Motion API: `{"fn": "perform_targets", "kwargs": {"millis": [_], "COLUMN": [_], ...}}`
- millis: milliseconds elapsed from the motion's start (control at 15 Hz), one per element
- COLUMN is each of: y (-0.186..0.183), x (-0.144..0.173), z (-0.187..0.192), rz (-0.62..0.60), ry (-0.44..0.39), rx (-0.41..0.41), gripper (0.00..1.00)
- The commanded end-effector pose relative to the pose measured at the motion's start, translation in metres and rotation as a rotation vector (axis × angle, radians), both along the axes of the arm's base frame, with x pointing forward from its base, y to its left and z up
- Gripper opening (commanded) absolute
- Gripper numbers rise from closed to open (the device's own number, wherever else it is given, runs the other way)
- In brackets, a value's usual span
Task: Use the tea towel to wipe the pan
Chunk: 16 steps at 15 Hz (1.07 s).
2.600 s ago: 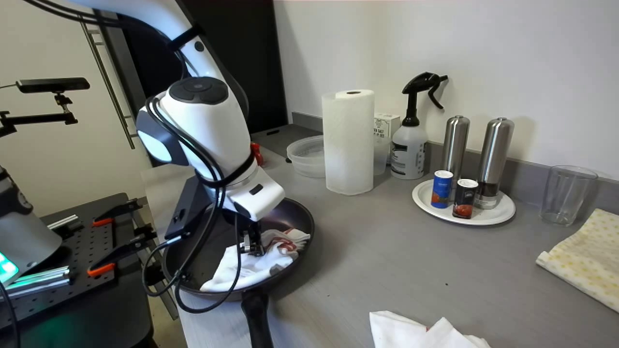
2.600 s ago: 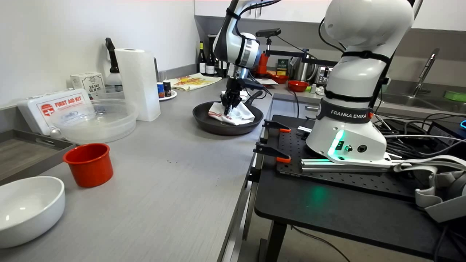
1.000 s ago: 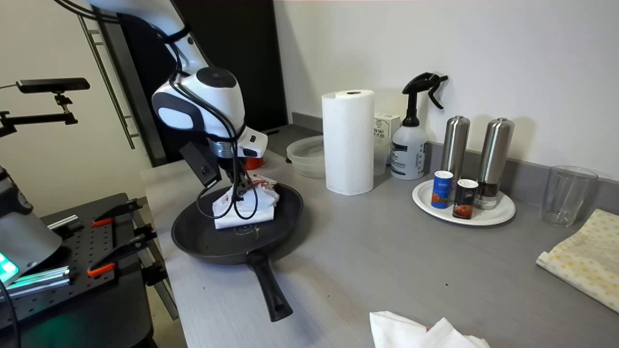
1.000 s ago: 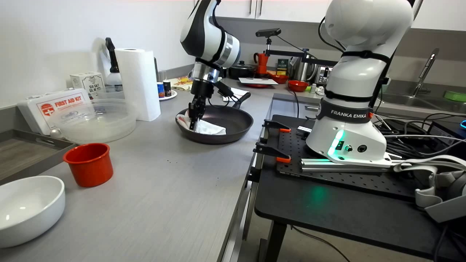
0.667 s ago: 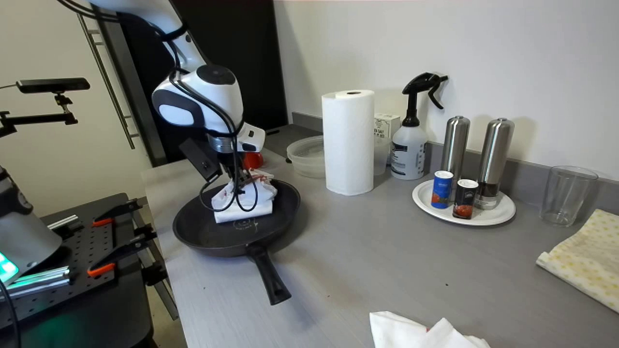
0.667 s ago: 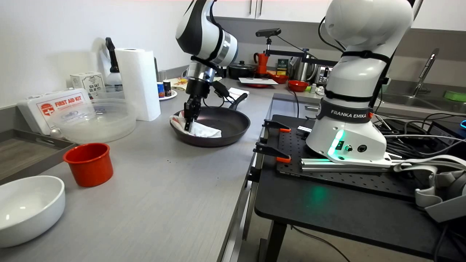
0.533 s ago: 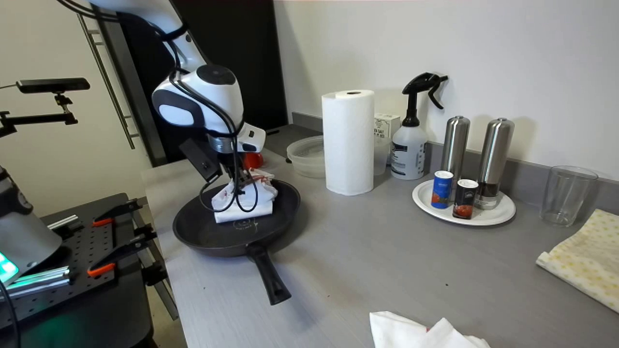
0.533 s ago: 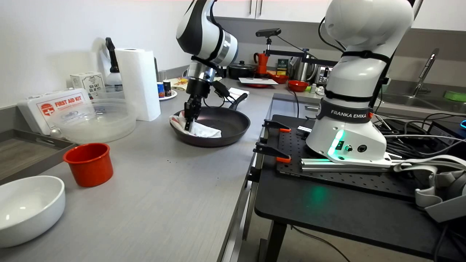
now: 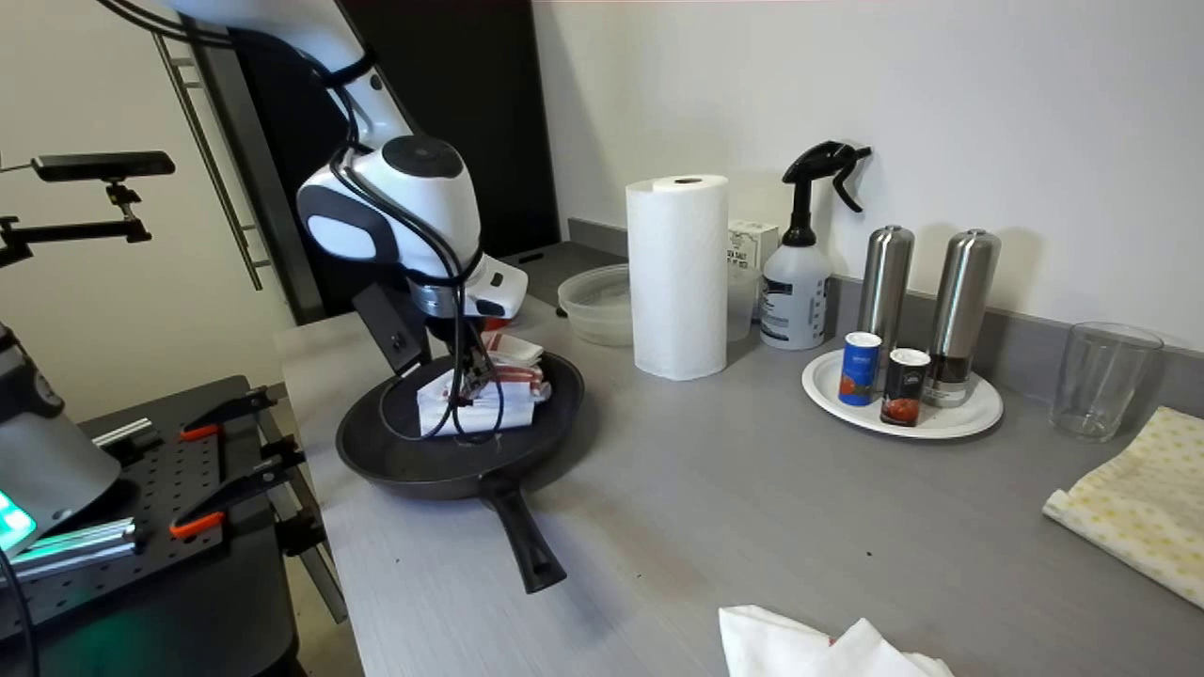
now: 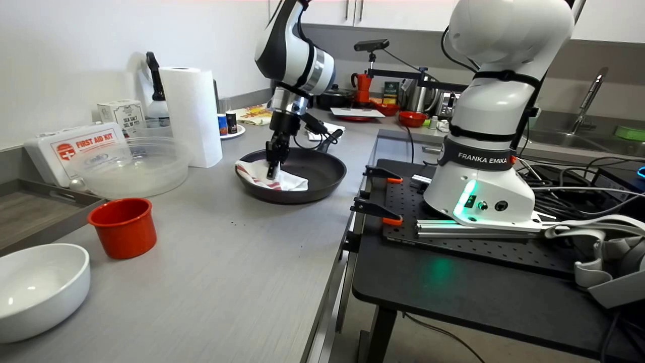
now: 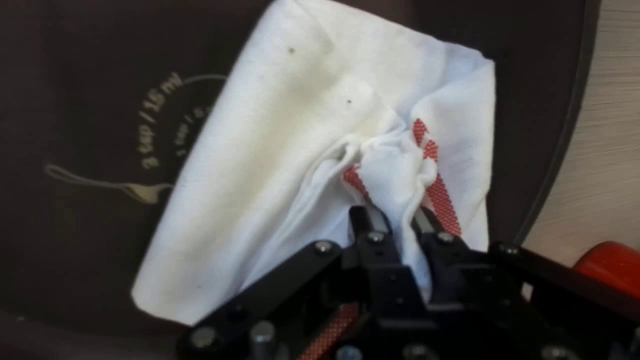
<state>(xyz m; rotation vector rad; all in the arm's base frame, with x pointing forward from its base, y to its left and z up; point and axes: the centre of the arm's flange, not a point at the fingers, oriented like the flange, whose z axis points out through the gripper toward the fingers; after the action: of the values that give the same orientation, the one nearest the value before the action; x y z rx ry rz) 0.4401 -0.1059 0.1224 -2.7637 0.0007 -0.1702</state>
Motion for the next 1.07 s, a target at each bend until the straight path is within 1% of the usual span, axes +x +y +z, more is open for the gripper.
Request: {"fn": "perform_targets", "kwargs": {"millis": [0,333,667,867,1000], "y": [-0.035,-0.084,-0.116,-0.119,-0.109], "x": [-0.012,-0.037,-0.062,-0.067,-0.061], "z": [-0.003,0.006,0.018,0.023,0.023], "rz": [-0.105,-0.259,-0.405,-0.432,-0.399], "ry": [0.001,-0.021,-0.035,-0.038,-0.035], "rx": [-0.044,-0.122,-0.183,-0.205,-0.199], "gripper": [0.03,0.03,0.03,0.03,0.03]}}
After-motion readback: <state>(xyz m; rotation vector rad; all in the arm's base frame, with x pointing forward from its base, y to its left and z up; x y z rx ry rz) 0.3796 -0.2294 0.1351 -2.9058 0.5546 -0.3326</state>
